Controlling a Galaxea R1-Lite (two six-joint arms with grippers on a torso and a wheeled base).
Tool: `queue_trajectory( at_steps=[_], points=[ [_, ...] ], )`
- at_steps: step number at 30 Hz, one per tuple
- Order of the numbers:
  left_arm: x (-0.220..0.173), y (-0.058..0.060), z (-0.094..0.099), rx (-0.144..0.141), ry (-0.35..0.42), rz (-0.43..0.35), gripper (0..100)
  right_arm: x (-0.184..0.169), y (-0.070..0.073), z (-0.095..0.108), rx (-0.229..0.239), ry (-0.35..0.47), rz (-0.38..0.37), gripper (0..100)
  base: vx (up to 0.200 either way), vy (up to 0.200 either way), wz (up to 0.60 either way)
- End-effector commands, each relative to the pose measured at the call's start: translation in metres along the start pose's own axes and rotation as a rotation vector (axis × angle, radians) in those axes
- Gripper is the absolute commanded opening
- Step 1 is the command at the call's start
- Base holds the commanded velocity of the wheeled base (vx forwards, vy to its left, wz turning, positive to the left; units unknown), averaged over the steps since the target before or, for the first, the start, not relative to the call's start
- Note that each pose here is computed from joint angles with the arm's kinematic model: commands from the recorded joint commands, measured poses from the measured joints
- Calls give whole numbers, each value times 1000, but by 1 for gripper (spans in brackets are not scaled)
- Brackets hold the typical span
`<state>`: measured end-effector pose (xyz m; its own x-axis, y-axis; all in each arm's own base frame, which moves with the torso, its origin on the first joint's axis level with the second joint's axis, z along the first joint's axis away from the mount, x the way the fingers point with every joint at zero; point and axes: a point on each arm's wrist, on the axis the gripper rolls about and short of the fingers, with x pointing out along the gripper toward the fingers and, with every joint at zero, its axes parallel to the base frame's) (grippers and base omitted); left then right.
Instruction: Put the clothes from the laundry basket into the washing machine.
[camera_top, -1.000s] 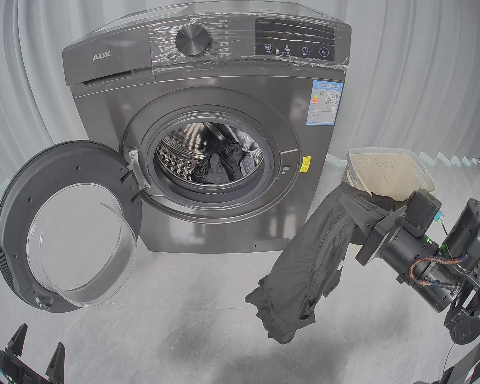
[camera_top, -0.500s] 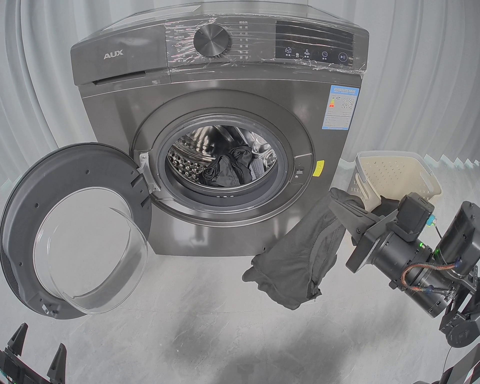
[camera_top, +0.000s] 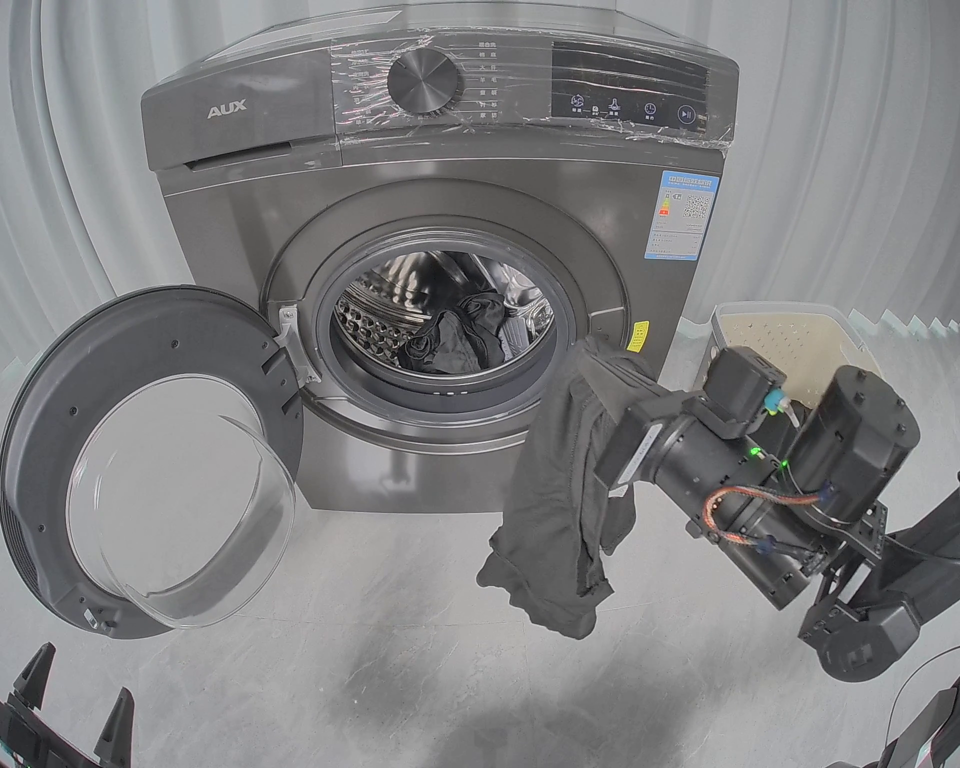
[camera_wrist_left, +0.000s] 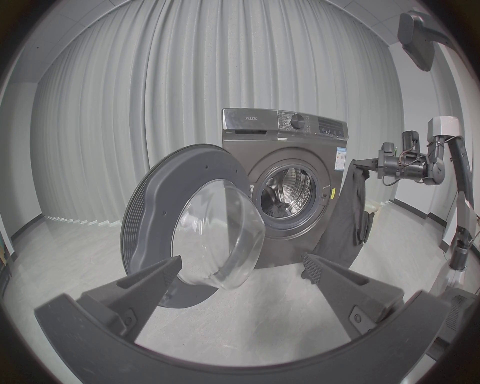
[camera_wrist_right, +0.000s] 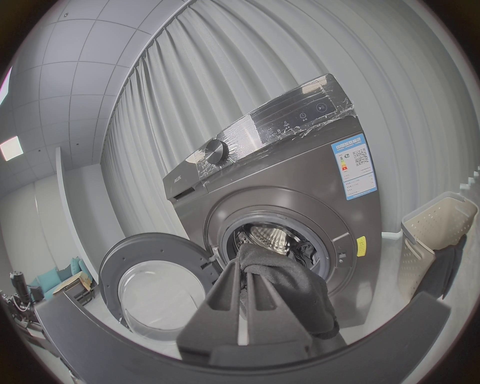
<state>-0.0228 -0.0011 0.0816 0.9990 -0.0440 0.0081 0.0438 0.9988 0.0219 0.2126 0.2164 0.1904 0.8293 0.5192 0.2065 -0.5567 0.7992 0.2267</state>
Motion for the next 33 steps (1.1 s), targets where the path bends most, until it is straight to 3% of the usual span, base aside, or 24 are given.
queue_trajectory(
  at_steps=[1, 2, 3, 5, 6, 7, 8, 9, 11, 15, 19, 24, 28, 33],
  points=[
    [-11, 0, 33, -42, -176, -20, 100, 25, 4, -11, 8, -18, 0, 0, 0, 0, 0],
    [-16, -1, 49, -52, -224, -51, 100, 27, 5, -9, 11, -28, 3, 0, 0, 0, 0],
    [-16, -1, 55, -54, -212, -91, 100, 28, 6, -8, 12, -32, 7, 0, 0, 0, 0],
    [-4, -2, 57, -58, -105, -161, 100, 31, 8, -6, 13, -39, 19, 0, 0, 0, 0],
    [-2, -3, 57, -60, -92, -172, 100, 32, 8, -6, 13, -40, 19, 0, 0, 0, 0],
    [8, -4, 57, -65, -16, -245, 100, 38, 10, -7, 16, -48, 24, 0, 0, 0, 0],
    [9, -4, 57, -66, -11, -251, 100, 39, 10, -7, 16, -50, 24, 0, 0, 0, 0],
    [19, -5, 60, -74, 51, -324, 100, 42, 10, -7, 15, -55, 25, 0, 0, 0, 0],
    [25, -6, 63, -76, 71, -368, 100, 44, 10, -6, 15, -56, 24, 0, 0, 0, 0],
    [54, -6, 74, -32, 107, -479, 100, 51, 10, -4, 19, -78, 31, 0, 0, 0, 0],
    [79, -9, 75, -23, 186, -583, 100, 52, 11, -3, 20, -84, 34, 0, 0, 0, 0],
    [115, -21, 75, -22, 273, -703, 100, 52, 13, -2, 22, -87, 37, 0, 0, 0, 0],
    [141, -33, 76, -11, 273, -764, 100, 51, 13, -3, 23, -85, 39, 0, 0, 0, 0],
    [171, -51, 66, -6, 328, -831, 100, 52, 13, -3, 24, -86, 34, 0, 0, 0, 0]
  ],
)
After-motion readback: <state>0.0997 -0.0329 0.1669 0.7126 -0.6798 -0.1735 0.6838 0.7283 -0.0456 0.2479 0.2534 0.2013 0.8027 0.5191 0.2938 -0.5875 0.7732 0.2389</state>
